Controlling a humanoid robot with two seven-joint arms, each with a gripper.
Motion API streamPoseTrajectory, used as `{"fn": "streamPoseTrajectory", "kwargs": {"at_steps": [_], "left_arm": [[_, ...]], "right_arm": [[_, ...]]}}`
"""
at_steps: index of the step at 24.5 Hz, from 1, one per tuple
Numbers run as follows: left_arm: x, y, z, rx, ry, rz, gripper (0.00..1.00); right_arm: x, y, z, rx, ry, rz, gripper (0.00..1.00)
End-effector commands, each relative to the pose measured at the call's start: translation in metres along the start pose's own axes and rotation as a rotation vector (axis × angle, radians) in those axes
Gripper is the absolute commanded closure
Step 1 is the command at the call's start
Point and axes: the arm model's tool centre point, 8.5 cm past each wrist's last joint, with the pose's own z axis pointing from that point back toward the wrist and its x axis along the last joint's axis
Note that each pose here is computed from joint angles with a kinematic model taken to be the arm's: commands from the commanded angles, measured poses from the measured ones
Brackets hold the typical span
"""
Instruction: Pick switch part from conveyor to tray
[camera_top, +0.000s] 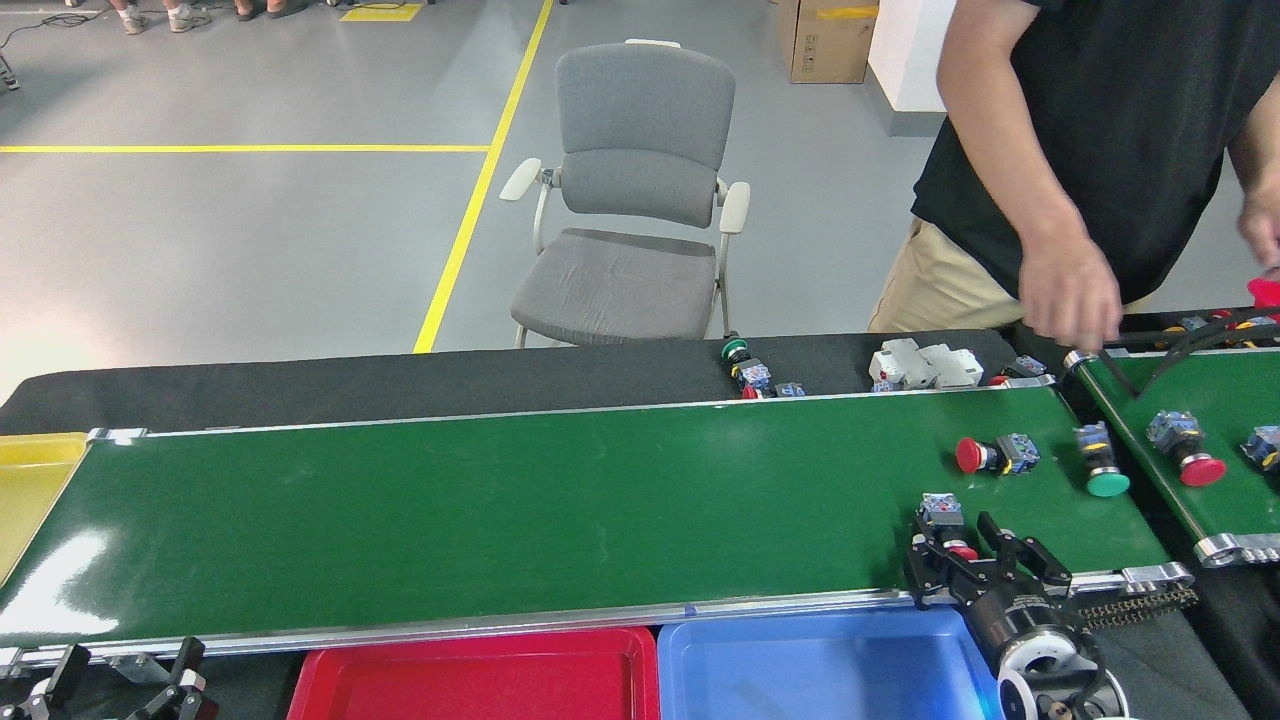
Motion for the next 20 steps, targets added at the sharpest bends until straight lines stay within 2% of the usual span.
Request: {"fn": "streamPoseTrajectory", "kwargs": {"at_steps": [1,6,8,9,11,12,13,15,20], "left_arm": [[-0.004,0.006,-0.003,0.016,-0.004,-0.014,0.0],[-0.005,0.004,-0.001,0.01,0.001,-0.012,0.0],[-0.005,0.004,-0.001,0.01,0.001,-0.012,0.0],[-0.005,0.004,-0.001,0.01,0.001,-0.012,0.0],[-0.005,0.003,-0.001,0.009,0.0,-0.011,0.0],[-0.004,0.003,-0.002,0.007,-0.003,-0.011,0.0],[-0.004,0.003,-0.001,0.007,-0.004,-0.012,0.0],[-0.003,0.003,-0.001,0.007,-0.006,-0.012,0.0],[-0.003,0.002,0.001,0.001,-0.011,-0.013,0.0]], "right_arm": [[0.011,-0.021,0.0,-0.087,-0.065,0.011,0.95],[0.068,-0.047,0.019,-0.255,-0.43,0.064,0.95],[0.115,-0.053,0.033,-0.303,-0.661,0.072,0.9],[0.137,-0.053,0.041,-0.316,-0.77,0.076,0.85],[0.186,-0.048,0.057,-0.331,-0.974,0.065,0.56],[0.201,-0.046,0.06,-0.329,-1.004,0.046,0.46],[0.222,-0.041,0.065,-0.318,-1.049,0.019,0.28],[0.241,-0.027,0.074,-0.286,-1.09,-0.014,0.01],[0.248,-0.019,0.08,-0.258,-1.111,-0.015,0.0]]}}
